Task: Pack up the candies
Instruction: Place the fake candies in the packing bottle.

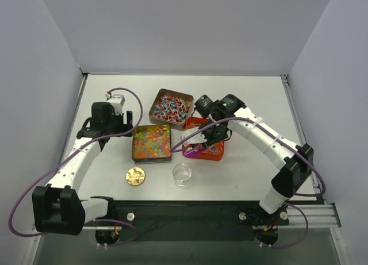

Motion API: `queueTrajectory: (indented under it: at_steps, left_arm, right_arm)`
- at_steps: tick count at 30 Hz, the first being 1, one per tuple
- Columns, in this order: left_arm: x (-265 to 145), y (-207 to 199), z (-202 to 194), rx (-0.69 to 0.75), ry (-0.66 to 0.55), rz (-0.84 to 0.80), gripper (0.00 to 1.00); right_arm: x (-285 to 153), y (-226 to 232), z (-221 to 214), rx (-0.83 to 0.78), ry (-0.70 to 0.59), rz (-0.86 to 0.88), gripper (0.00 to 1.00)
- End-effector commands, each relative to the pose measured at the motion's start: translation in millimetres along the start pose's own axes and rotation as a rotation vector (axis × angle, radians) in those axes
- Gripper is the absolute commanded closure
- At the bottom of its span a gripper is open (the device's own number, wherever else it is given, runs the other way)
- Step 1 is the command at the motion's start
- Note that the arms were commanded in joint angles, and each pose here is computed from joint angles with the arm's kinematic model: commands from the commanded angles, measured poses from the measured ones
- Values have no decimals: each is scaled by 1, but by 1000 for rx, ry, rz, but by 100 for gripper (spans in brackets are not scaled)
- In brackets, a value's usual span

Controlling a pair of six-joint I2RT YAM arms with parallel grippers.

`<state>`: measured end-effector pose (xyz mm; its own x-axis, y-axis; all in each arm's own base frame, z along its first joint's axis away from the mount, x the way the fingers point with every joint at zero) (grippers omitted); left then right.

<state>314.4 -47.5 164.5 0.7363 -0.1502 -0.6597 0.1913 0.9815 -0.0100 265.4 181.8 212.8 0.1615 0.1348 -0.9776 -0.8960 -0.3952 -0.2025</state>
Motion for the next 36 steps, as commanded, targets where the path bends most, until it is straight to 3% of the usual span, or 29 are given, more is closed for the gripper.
queueTrajectory:
  at_steps: [1,11,22,26,31,35,36]
  left_arm:
    - [-7,7,17,-29,-113,1,12]
    - [-3,14,15,-54,-161,-2,12]
    - [1,11,-4,-109,-108,-4,12]
    - [3,14,-25,-232,-40,40,16]
    - [20,17,-48,-219,62,59,19]
    - [44,11,-58,-252,176,14,30]
    - [47,5,-60,-267,195,-26,38]
  right_arm:
    - [-3,17,5,-36,122,74,100]
    - [2,24,26,-165,296,75,100]
    - [-8,21,36,-210,343,35,100]
    - [-23,13,31,-151,322,-17,100]
    - [-36,-1,15,28,278,-69,100]
    - [-40,-8,1,143,263,-92,100]
    - [-41,-10,-5,172,262,-95,100]
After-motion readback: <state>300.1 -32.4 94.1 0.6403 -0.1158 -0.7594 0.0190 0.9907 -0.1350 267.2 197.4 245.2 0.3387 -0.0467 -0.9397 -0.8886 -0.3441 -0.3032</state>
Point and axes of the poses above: each gripper's point midway between its finger pads, its own x axis out along the fingers, its own y axis along the line the jaws close on, z = x × y, the point moved 3 cm from there along -x, back along the fingers, and after that the axes turned 5 degrees about x, right-handed, at the moved point
